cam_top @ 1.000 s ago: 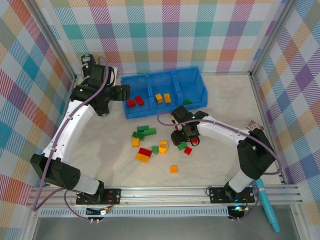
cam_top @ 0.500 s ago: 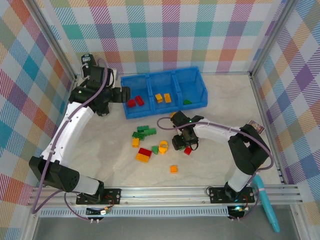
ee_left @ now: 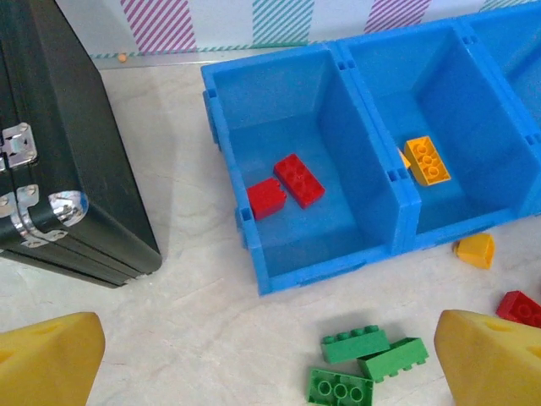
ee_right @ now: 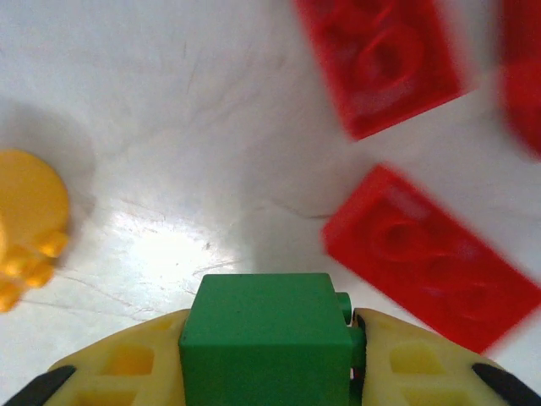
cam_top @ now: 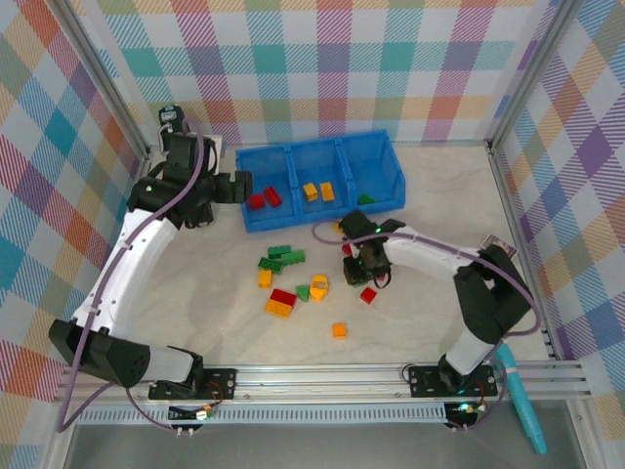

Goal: Sort the legos into containers by color
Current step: Pick up the lego from the center of the table, then place the lego in the container.

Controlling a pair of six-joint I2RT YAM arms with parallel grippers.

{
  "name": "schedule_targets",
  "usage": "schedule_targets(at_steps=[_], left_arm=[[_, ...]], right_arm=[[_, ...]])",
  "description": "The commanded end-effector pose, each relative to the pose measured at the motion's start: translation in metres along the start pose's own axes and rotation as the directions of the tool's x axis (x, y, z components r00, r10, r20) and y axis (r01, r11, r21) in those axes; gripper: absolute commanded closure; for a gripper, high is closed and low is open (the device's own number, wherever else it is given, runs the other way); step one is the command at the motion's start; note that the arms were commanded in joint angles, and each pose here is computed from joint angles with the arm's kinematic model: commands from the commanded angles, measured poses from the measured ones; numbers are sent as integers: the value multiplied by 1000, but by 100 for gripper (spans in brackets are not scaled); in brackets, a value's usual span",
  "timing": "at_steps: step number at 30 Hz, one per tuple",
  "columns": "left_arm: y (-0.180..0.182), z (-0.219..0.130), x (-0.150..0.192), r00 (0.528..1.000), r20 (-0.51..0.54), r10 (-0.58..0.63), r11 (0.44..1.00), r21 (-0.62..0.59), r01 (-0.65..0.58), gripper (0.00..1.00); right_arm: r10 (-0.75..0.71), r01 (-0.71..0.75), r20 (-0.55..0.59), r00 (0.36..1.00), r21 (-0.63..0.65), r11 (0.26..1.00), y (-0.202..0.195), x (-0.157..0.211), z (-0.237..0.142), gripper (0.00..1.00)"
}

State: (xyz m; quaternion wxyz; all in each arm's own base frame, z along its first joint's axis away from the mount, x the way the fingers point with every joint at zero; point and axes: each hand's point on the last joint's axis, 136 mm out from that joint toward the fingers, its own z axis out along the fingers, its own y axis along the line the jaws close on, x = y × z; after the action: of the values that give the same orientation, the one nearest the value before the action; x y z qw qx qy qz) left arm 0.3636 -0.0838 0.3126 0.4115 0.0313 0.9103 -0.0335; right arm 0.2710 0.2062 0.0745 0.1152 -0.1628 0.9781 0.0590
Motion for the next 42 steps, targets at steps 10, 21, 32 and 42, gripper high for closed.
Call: schedule_targets(at_steps=[10,21,32,42], left_arm=[[-4,-12,17,994,17,105,993,62,-105,0],[-6,24,86,981,-179,80,994,90,-65,0],[-16,63,144,956,-292,-3,993,111,37,1],[-32,93,195,905,-419,-69,988,96,120,10]], right_arm=[[-141,21,462,876,255,967,-65,-195,-118,65],[-41,-98,492,870,255,962,-120,-277,-67,65],[109,-153,431,896,67,986,-127,-282,2,62],[117,-132,418,901,8,991,-119,-281,8,54]])
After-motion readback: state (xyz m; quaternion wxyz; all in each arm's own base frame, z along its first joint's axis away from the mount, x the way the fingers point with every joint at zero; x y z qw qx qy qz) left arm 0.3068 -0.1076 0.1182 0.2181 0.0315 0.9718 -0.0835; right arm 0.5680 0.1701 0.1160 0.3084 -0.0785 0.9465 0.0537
